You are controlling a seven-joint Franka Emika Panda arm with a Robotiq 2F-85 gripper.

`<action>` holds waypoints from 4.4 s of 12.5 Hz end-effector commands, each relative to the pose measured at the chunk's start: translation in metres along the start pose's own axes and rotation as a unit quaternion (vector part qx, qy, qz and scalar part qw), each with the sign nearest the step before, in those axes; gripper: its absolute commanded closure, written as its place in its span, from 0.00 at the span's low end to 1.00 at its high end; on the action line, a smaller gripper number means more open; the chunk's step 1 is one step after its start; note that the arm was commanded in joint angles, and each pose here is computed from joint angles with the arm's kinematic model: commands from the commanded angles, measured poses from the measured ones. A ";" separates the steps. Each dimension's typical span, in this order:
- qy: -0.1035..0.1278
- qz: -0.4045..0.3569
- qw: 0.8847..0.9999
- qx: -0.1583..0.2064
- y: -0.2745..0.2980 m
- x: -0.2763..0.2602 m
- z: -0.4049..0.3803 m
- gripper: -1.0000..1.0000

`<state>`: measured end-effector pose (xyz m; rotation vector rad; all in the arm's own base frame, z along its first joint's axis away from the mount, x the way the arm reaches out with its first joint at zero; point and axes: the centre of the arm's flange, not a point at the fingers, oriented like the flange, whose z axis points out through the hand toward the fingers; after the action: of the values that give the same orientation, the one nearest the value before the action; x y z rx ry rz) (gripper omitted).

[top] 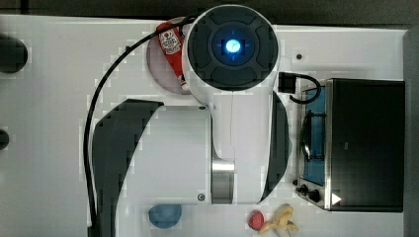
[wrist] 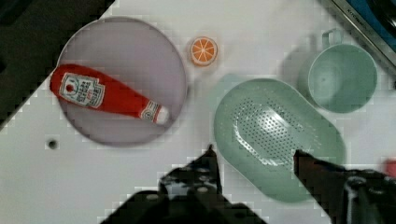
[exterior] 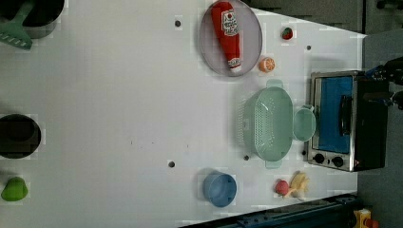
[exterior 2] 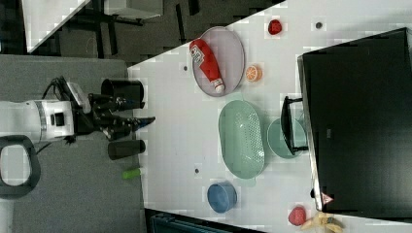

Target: Drag strainer right to left.

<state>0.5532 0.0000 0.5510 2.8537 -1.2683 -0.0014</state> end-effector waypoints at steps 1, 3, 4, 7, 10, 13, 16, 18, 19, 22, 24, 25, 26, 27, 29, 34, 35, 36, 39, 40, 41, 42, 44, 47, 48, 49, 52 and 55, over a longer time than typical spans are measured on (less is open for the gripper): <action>-0.006 0.023 1.000 0.002 0.141 -0.060 -0.101 0.20; -0.010 0.023 1.000 -0.002 0.140 -0.059 -0.094 0.00; -0.018 0.023 1.000 -0.010 0.138 -0.058 -0.085 0.00; -0.041 0.023 0.998 -0.033 0.125 -0.050 -0.035 0.00; -0.045 0.027 0.998 -0.039 0.110 -0.038 0.030 0.00; -0.027 0.099 0.994 -0.026 0.097 -0.030 0.102 0.00; -0.010 0.186 0.983 -0.011 0.087 -0.029 0.170 0.00; -0.009 0.237 0.971 -0.015 0.082 -0.031 0.213 0.00; -0.010 0.250 0.968 -0.018 0.079 -0.031 0.234 0.00; -0.012 0.286 0.958 -0.026 0.067 -0.032 0.294 0.00; -0.008 0.308 0.951 -0.019 0.060 -0.035 0.326 0.00; -0.010 0.308 0.951 -0.020 0.058 -0.038 0.342 0.00; -0.010 0.305 0.952 -0.020 0.055 -0.042 0.356 0.00; -0.007 0.301 0.954 -0.011 0.051 -0.045 0.365 0.00; -0.004 0.313 0.950 -0.002 0.045 -0.051 0.381 0.00; -0.011 0.309 0.951 -0.010 0.021 -0.086 0.393 0.00; -0.010 0.303 0.953 -0.007 0.014 -0.092 0.392 0.00; -0.012 0.299 0.954 -0.008 0.008 -0.100 0.392 0.00; -0.014 0.307 0.951 -0.010 -0.010 -0.128 0.392 0.00; -0.015 0.312 0.950 -0.012 -0.016 -0.140 0.392 0.00; -0.016 0.314 0.949 -0.012 -0.023 -0.152 0.393 0.00; -0.017 0.313 0.949 -0.012 -0.029 -0.164 0.393 0.00; -0.018 0.317 0.948 -0.013 -0.042 -0.185 0.394 0.00; -0.018 0.331 0.944 -0.011 -0.060 -0.206 0.396 0.00; -0.019 0.333 0.943 -0.009 -0.067 -0.212 0.396 0.00; -0.019 0.334 0.942 -0.007 -0.074 -0.217 0.397 0.00; -0.022 0.330 0.944 -0.005 -0.098 -0.232 0.401 0.00; -0.031 0.326 0.945 -0.015 -0.123 -0.249 0.400 0.00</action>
<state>0.4661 0.2339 0.1379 2.2984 -2.0595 -0.1109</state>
